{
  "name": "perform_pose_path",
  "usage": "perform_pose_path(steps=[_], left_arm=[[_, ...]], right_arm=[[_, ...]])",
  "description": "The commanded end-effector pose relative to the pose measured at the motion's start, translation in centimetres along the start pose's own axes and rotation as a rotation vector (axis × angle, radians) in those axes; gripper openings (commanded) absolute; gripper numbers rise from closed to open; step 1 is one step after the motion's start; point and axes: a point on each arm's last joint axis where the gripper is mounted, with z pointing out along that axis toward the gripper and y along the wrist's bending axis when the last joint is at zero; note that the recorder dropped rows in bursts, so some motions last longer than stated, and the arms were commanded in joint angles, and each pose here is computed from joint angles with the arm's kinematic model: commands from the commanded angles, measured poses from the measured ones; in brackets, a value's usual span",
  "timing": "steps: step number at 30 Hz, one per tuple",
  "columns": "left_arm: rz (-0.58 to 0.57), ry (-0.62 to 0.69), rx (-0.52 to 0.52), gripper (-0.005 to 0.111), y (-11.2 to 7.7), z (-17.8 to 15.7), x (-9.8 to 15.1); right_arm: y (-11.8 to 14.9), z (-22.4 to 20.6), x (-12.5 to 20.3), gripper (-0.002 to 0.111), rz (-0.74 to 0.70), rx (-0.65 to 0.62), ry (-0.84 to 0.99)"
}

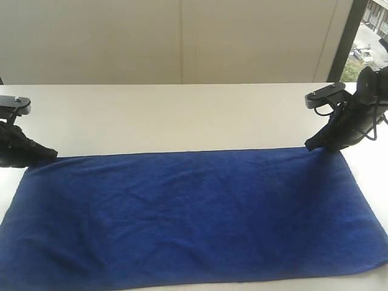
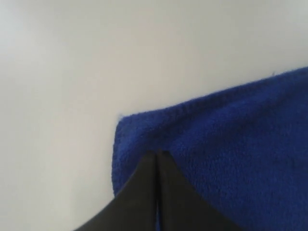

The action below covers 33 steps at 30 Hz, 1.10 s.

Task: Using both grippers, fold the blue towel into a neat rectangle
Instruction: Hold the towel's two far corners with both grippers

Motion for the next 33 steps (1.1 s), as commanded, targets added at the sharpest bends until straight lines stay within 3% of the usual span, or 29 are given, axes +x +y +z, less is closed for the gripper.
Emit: perform_pose_path(steps=[1,11,33], left_arm=[[-0.005,-0.044,-0.003,0.0,0.1,-0.9,-1.3],[-0.012,0.019,0.011,0.0,0.3,1.8,-0.7],[-0.004,-0.009,-0.04,0.0,0.9,3.7,-0.3]], right_arm=[[-0.3,0.9,0.9,0.0,-0.001,-0.004,0.046],[-0.3,0.9,0.9,0.0,-0.001,-0.004,0.046],[-0.4,0.9,0.9,0.0,-0.027,0.012,0.051]])
